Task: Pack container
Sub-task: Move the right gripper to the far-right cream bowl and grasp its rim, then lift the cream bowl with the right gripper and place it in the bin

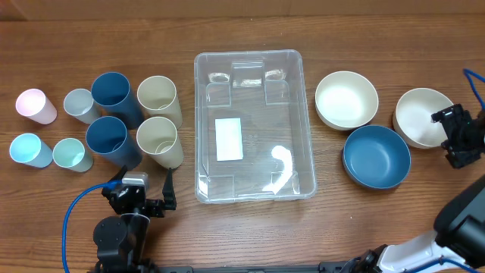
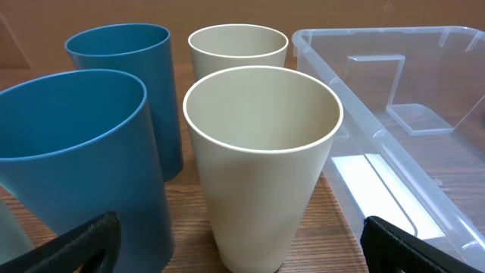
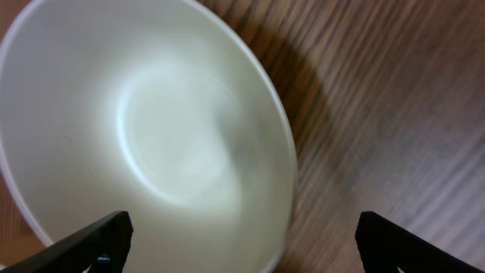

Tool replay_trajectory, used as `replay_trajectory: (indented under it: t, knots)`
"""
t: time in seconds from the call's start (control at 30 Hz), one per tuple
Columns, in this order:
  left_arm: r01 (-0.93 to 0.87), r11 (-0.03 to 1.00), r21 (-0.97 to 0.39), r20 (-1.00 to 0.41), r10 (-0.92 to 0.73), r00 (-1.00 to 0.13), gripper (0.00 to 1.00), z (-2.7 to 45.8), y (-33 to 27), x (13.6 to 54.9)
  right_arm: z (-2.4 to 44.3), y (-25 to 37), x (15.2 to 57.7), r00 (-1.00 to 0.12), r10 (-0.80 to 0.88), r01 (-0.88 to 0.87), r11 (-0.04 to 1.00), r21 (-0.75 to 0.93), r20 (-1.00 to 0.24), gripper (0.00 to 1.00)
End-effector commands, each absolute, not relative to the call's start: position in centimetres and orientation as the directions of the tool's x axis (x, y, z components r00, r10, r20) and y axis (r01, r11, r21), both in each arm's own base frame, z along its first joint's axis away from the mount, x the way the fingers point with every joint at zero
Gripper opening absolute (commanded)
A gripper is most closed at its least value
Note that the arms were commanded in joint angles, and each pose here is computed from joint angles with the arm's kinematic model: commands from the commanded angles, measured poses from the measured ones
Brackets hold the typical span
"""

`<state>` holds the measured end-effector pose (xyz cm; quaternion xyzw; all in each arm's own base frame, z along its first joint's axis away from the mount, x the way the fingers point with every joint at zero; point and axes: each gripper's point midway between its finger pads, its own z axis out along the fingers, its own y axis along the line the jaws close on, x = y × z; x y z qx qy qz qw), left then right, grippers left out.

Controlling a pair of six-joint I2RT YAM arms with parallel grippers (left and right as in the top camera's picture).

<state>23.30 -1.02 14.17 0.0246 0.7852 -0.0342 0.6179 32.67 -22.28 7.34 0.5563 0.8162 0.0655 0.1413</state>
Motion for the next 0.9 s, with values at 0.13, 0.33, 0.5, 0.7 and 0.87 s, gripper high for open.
replay_trajectory:
  t: [0.13, 0.33, 0.5, 0.7, 0.87]
  knots:
    - [0.107, 0.994, -0.007, -0.974, 0.017, -0.225, 1.0, 14.2, -1.4, 23.3, 4.6, -23.8, 34.7, -0.296, 0.942, 0.899, 0.331, 0.286, -0.159, 0.8]
    - [0.107, 0.994, -0.007, -0.974, 0.017, -0.225, 1.0, 14.2, -1.4, 23.3, 2.4, -24.4, 35.0, -0.293, 0.943, 0.908, 0.326, 0.264, -0.157, 0.26]
    - [0.106, 0.994, -0.007, -0.974, 0.017, -0.225, 1.0, 14.2, -1.4, 23.3, 2.7, -24.7, 34.3, -0.264, 0.951, 0.926, 0.296, 0.235, -0.16, 0.04]
    - [0.106, 0.994, -0.007, -0.974, 0.017, -0.225, 1.0, 14.2, -1.4, 23.3, 13.9, -23.6, 35.7, -0.217, 0.935, 0.858, 0.319, 0.402, -0.28, 0.04]
    - [0.107, 0.994, -0.007, -0.974, 0.017, -0.225, 1.0, 14.2, -1.4, 23.3, 26.4, -15.1, 37.7, -0.329, 0.85, 0.599, 0.525, 0.604, -0.412, 0.04]
